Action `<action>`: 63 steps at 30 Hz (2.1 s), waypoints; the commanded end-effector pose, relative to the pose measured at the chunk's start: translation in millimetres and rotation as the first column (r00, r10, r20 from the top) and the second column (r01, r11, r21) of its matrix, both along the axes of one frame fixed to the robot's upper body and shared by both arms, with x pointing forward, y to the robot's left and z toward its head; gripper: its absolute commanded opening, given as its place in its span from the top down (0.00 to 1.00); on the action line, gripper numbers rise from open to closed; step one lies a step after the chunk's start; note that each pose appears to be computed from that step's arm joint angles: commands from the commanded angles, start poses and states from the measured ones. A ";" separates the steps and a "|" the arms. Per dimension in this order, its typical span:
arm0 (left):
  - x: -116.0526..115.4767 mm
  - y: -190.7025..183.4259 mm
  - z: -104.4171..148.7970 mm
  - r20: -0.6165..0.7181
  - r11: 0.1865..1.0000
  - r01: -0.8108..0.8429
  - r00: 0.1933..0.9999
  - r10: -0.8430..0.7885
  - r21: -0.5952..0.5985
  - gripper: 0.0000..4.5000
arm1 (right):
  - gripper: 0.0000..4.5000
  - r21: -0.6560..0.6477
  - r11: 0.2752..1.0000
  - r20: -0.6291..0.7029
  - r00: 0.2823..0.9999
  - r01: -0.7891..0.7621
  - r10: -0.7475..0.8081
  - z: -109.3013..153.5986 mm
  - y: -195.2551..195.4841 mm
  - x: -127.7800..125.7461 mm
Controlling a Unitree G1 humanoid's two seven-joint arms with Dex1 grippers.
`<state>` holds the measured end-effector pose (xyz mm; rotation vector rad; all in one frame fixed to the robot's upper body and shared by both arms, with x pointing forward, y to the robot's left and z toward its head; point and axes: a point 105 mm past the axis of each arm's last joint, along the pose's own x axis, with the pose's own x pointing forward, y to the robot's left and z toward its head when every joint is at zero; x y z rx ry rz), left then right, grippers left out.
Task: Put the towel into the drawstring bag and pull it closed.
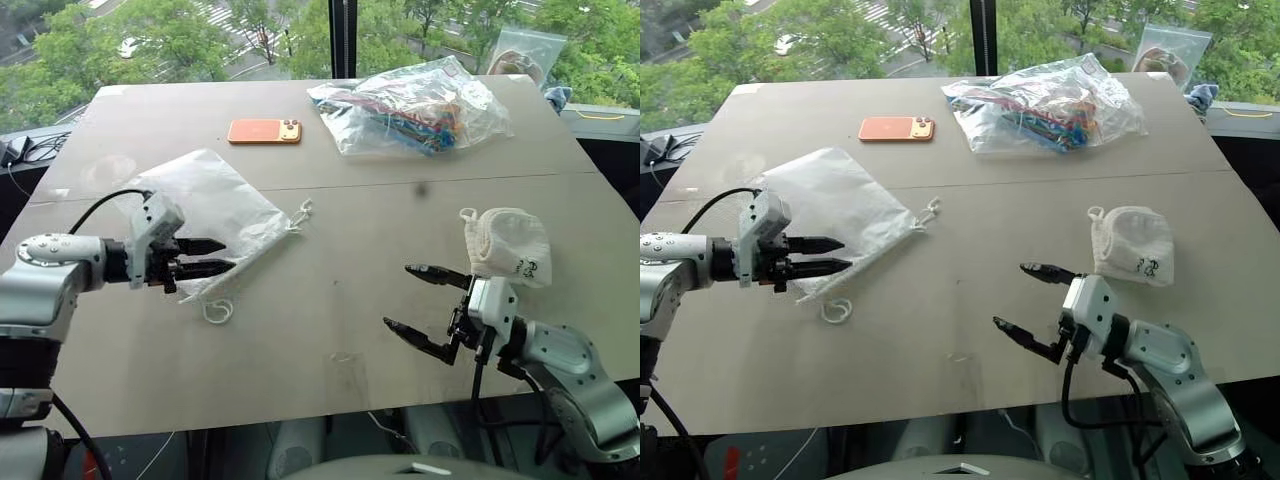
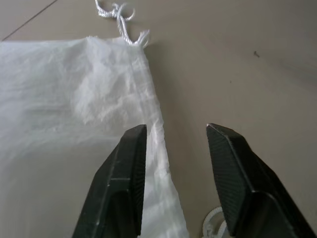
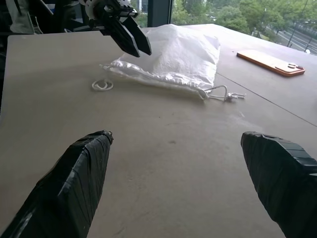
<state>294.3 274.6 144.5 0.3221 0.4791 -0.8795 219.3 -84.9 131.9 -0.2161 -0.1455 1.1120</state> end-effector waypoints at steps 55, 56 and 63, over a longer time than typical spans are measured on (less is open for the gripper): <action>58.7 -23.1 -67.3 0.749 0.737 -0.628 0.608 0.264 0.250 0.23 | 0.00 -0.046 0.999 0.046 0.999 -0.010 0.012 0.4 -5.0 3.8; 60.0 -22.0 -67.7 0.738 0.736 -0.625 0.620 0.267 0.259 0.23 | 0.00 -0.046 0.999 0.047 0.999 -0.008 0.010 0.5 -4.9 3.9; 59.3 -7.0 -65.1 0.681 0.725 -0.629 0.663 0.312 0.281 0.23 | 0.00 -0.046 0.999 0.045 0.999 0.001 0.002 0.6 -5.2 3.5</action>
